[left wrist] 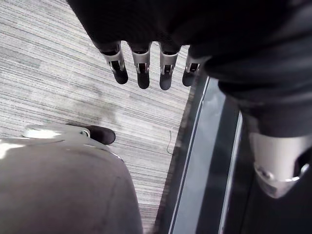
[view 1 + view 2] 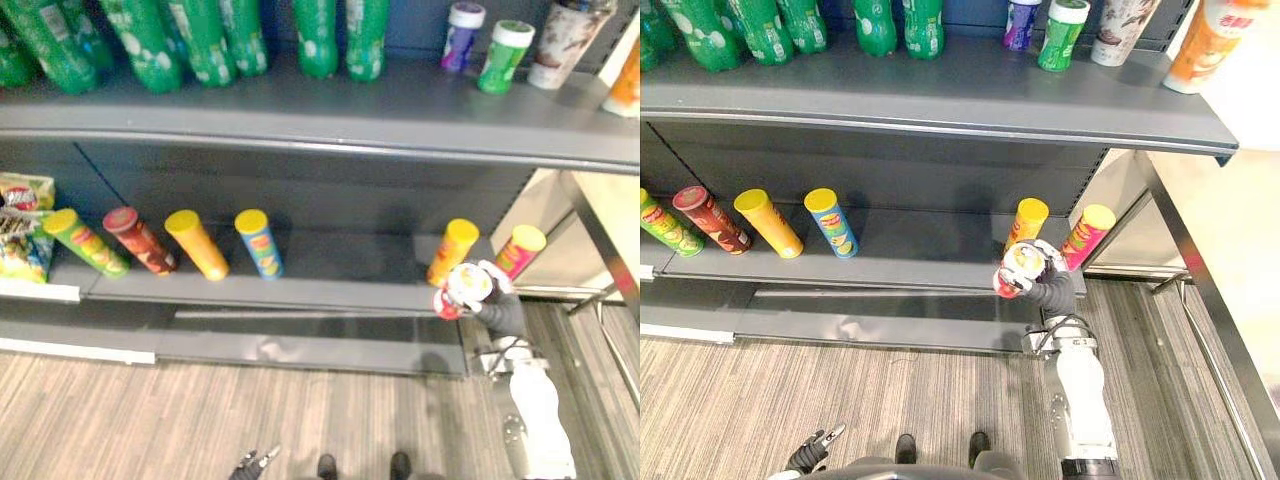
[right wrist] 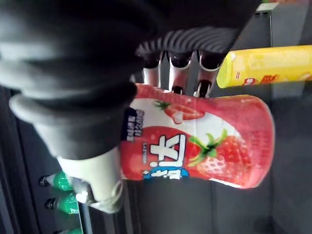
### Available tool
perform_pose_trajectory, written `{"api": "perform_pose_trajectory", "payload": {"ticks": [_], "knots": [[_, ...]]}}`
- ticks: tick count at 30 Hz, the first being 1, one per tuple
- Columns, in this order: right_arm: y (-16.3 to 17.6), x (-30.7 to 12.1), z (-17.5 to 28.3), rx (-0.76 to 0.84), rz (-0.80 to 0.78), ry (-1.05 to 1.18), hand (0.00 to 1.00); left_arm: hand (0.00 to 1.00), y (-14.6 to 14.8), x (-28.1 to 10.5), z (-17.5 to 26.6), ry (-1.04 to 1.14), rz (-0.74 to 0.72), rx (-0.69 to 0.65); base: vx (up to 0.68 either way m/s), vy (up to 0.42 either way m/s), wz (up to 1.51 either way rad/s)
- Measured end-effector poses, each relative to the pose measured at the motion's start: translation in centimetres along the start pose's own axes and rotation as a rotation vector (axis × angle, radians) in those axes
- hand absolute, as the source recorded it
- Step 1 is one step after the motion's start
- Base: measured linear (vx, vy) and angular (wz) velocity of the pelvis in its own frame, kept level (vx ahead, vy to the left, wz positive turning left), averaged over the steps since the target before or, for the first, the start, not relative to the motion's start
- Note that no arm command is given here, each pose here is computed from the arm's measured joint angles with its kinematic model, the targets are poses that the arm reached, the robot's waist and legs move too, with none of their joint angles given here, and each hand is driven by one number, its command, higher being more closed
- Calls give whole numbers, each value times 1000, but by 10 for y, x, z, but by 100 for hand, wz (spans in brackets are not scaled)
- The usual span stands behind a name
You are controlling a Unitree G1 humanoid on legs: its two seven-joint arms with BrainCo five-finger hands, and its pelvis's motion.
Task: Put the gum and the chips on the shelf.
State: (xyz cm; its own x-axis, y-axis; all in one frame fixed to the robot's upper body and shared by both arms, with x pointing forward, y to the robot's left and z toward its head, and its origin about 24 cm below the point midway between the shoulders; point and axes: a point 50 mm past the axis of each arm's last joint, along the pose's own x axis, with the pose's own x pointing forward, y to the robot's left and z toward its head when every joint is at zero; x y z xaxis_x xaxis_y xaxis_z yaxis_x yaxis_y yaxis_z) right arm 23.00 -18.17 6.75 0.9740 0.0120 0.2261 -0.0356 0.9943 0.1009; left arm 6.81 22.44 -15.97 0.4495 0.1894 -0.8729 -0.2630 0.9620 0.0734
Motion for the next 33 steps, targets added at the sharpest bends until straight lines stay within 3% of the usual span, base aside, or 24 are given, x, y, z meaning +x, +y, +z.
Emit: {"api": "perform_pose_trajectory", "payload": {"ticks": [7,12,21,28,33], "knots": [[-14,-3,-4,-6,-59,27,100,0,-1,1,2,-4,-4,24,-32,-13,-3],[-7,0,-3,16,39,31,100,0,-2,1,4,-6,-14,63,35,0,-3],[84,36,33,173,547,-109,100,0,-4,4,4,17,-23,69,48,7,-10],[132,44,52,255,763,-148,100,0,-4,3,1,35,-8,58,-53,-3,0],[143,58,74,220,811,-217,100,0,-2,2,-2,51,13,33,-57,-20,2]]}}
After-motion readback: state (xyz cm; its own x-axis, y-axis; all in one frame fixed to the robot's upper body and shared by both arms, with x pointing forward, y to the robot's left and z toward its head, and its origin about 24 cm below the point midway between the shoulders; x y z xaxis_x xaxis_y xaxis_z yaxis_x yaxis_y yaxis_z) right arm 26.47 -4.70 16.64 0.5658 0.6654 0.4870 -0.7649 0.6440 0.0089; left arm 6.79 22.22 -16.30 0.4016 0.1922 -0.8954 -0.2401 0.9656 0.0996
